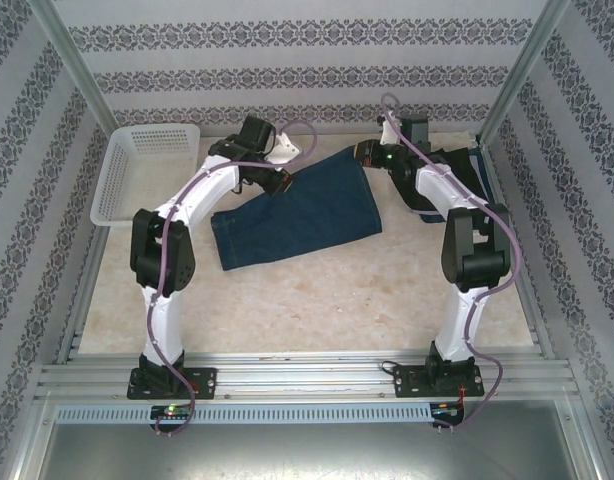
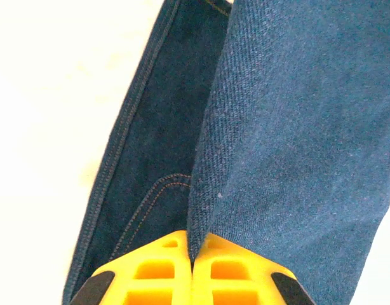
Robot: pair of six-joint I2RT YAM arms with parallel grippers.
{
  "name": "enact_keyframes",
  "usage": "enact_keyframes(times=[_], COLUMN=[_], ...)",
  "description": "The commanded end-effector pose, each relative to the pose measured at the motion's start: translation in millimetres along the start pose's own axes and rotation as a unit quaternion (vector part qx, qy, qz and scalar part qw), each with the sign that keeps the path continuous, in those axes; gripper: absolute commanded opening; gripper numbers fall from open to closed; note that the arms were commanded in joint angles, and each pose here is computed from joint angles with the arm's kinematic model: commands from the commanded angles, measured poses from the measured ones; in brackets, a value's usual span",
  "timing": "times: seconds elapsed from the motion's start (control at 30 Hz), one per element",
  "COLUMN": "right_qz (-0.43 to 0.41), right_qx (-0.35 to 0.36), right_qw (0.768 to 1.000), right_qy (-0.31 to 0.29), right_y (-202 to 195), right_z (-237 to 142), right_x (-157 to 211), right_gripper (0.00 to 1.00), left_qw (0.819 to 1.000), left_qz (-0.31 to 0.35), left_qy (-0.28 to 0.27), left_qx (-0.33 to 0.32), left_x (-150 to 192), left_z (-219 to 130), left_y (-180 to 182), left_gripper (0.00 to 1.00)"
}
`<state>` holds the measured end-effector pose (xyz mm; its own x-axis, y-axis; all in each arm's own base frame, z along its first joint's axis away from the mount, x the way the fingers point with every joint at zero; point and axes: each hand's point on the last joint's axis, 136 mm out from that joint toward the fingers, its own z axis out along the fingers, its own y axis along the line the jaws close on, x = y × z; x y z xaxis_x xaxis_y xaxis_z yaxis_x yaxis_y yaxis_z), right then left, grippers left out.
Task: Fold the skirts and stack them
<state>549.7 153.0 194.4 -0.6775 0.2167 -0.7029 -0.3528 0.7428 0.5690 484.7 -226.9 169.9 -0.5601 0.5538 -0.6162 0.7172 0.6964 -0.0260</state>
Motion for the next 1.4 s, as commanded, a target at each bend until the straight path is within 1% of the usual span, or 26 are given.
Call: enact_keyframes(times=[0.0,0.13,0.23,0.3,0.37,0.43,0.5,0.57,0.63,0.67,0.73,0.83,0.9,0.93,0.97,1.0,1.07,1.13,1.2,1.3,1.37], right_qz=[0.009,0.043,0.058,0.059,0.069,0.082,0.090,0.086,0.080,0.080,0.082,0.109,0.139,0.157,0.172,0.184,0.207,0.220,0.229,0.241,0.254], right_qx=[-0.017,-0.023,-0.027,-0.013,0.016,0.027,0.030,0.035,0.043,0.047,0.062,0.062,0.033,0.017,0.001,-0.008,-0.014,-0.013,-0.020,-0.012,0.017], right_qw=[1.000,0.999,0.997,0.997,0.995,0.993,0.993,0.994,0.995,0.994,0.993,0.988,0.982,0.978,0.974,0.971,0.966,0.962,0.959,0.956,0.954], right_qy=[-0.012,0.013,0.035,0.051,0.067,0.076,0.073,0.061,0.049,0.051,0.058,0.091,0.121,0.134,0.144,0.151,0.154,0.160,0.167,0.164,0.156], right_y=[-7,-30,-39,-48,-60,-65,-62,-52,-39,-35,-24,-7,10,18,26,30,31,27,26,16,-6], right_z=[16,49,71,84,93,99,96,87,69,61,41,20,16,16,17,20,30,42,56,73,80], right_x=[-13,-2,2,7,13,14,9,1,-8,-6,-1,28,52,65,75,82,94,103,109,113,118], right_gripper=[0.00,0.00,0.00,0.01,0.06,0.20,0.30,0.51,0.72,0.74,0.76,0.78,0.80,0.95,0.98,0.98,0.98,0.98,0.98,0.98,0.98], left_qw=[1.000,0.998,0.995,0.993,0.991,0.987,0.985,0.983,0.981,0.980,0.981,0.982,0.982,0.983,0.981,0.980,0.974,0.961,0.936,0.900,0.872], left_qz=[-0.004,-0.019,-0.042,-0.054,-0.064,-0.078,-0.091,-0.103,-0.116,-0.124,-0.132,-0.138,-0.152,-0.160,-0.174,-0.188,-0.218,-0.266,-0.341,-0.430,-0.482], left_qy=[0.000,0.040,0.046,0.052,0.062,0.078,0.088,0.092,0.093,0.092,0.087,0.086,0.077,0.064,0.050,0.039,0.013,-0.007,-0.022,-0.053,-0.086], left_qx=[-0.023,-0.049,-0.079,-0.091,-0.104,-0.116,-0.120,-0.123,-0.126,-0.126,-0.115,-0.095,-0.075,-0.064,-0.062,-0.057,-0.056,-0.072,-0.080,-0.057,-0.011], left_x=[-4,13,18,24,32,44,52,58,62,64,64,64,55,46,36,28,12,5,10,21,28], left_z=[6,37,52,60,69,80,87,90,90,89,89,89,82,75,64,55,32,12,1,-5,3], left_y=[19,44,69,79,89,97,102,105,110,112,112,106,98,93,90,87,80,77,68,41,18], left_gripper=[0.04,0.03,0.02,0.07,0.11,0.12,0.11,0.11,0.11,0.11,0.13,0.29,0.40,0.46,0.55,0.67,0.99,1.00,1.00,1.00,1.00])
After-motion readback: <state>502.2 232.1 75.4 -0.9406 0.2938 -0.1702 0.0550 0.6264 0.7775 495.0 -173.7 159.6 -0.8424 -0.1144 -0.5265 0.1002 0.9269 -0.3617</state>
